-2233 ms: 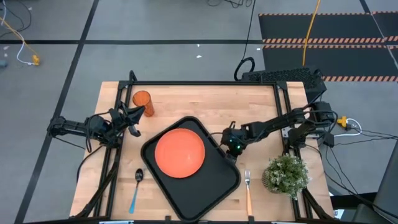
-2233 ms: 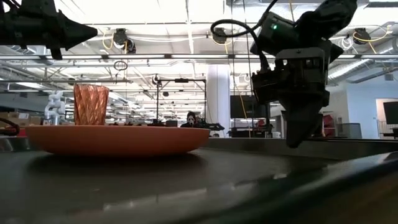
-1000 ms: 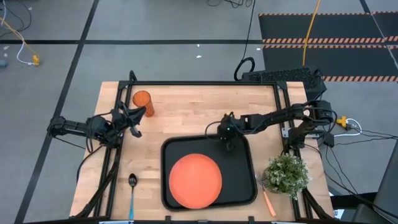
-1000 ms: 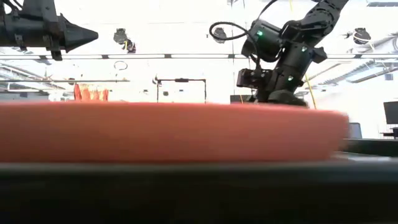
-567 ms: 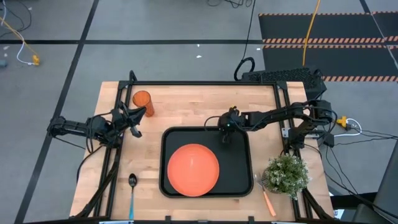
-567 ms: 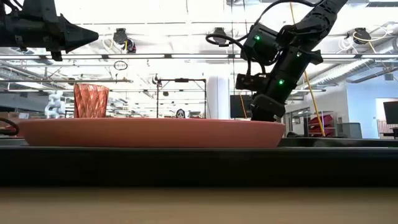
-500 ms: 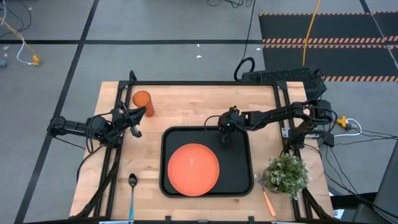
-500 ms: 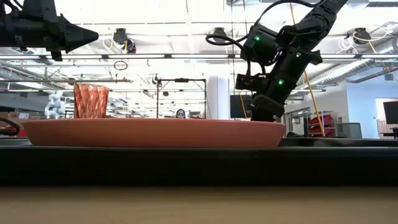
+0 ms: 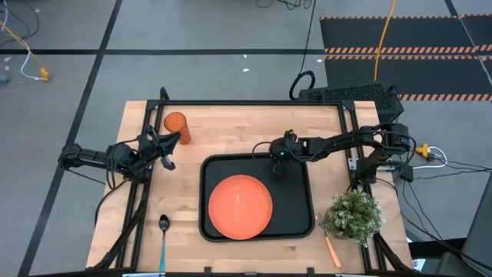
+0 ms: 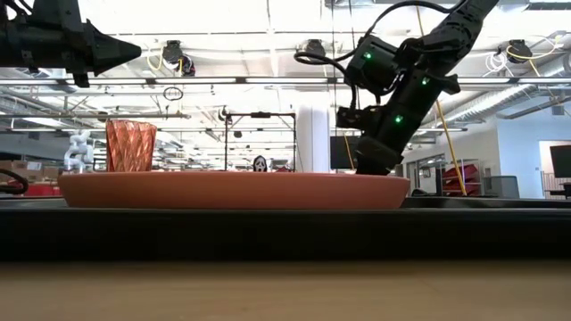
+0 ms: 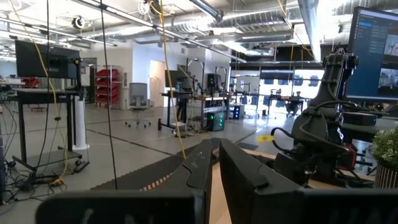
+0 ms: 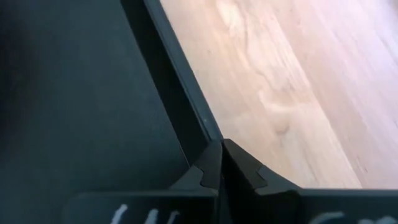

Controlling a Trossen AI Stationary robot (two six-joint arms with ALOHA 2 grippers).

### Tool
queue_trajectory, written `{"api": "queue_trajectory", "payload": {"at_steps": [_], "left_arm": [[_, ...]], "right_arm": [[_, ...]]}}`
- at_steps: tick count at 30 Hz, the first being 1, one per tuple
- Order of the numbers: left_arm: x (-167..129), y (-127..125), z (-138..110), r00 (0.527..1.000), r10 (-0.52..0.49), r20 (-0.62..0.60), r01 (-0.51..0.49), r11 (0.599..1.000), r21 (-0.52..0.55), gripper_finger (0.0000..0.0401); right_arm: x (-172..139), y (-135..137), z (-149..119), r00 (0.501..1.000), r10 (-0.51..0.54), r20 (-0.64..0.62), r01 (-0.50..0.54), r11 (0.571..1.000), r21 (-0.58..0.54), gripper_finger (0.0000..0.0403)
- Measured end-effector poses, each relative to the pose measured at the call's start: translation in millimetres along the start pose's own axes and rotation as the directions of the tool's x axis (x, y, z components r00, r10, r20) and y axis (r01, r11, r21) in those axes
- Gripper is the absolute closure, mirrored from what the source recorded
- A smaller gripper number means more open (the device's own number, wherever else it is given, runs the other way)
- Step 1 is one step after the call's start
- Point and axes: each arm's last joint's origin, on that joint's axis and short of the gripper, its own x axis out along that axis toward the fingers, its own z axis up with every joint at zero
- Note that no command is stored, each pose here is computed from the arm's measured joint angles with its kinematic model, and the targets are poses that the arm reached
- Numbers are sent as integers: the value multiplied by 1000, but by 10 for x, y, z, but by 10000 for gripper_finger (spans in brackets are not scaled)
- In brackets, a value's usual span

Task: Pick and place plate/cup/fork/spoon on tray
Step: Adjust the black serving tray

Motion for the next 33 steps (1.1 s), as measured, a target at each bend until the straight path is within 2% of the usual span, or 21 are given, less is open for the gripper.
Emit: {"api": "queue_trajectory", "payload": {"at_steps": [7, 10, 15, 18, 21, 23, 26, 29, 33], "left_arm": [[0, 0, 0, 1000, 0, 0, 0, 1000, 0, 368], [0, 0, 0, 1000, 0, 0, 0, 1000, -1, 368], [0, 0, -1, 1000, 0, 0, 0, 1000, -4, 368], [0, 0, 0, 1000, 0, 0, 0, 1000, -16, 368], [0, 0, -1, 1000, 0, 0, 0, 1000, -29, 368], [0, 0, -1, 1000, -1, 0, 1, 999, -35, 368], [0, 0, 0, 1000, -1, 1, 1, 999, -47, 368], [0, 1, 5, 1000, 0, 5, 0, 999, -54, 368], [0, 2, 16, 1000, 1, 15, 0, 998, -65, 368]], "right_arm": [[7, -29, 5, 1000, -27, 5, 27, 999, 34, 402], [-54, -14, 15, 1000, 25, 7, -25, 1000, 6, 402], [-422, -7, 143, 980, 159, 122, -159, 987, -9, 401], [-740, -56, 197, 958, 199, 206, -207, 978, 20, 389], [-1039, -130, 116, 960, 205, 191, -218, 975, 49, 362], [-1169, -169, -28, 975, 204, 93, -212, 973, 92, 335], [-1303, -181, -234, 969, 240, -62, -226, 957, 180, 284], [-1346, -138, -363, 950, 270, -154, -227, 941, 251, 230], [-1252, -46, -479, 939, 282, -197, -228, 939, 258, 176]]}}
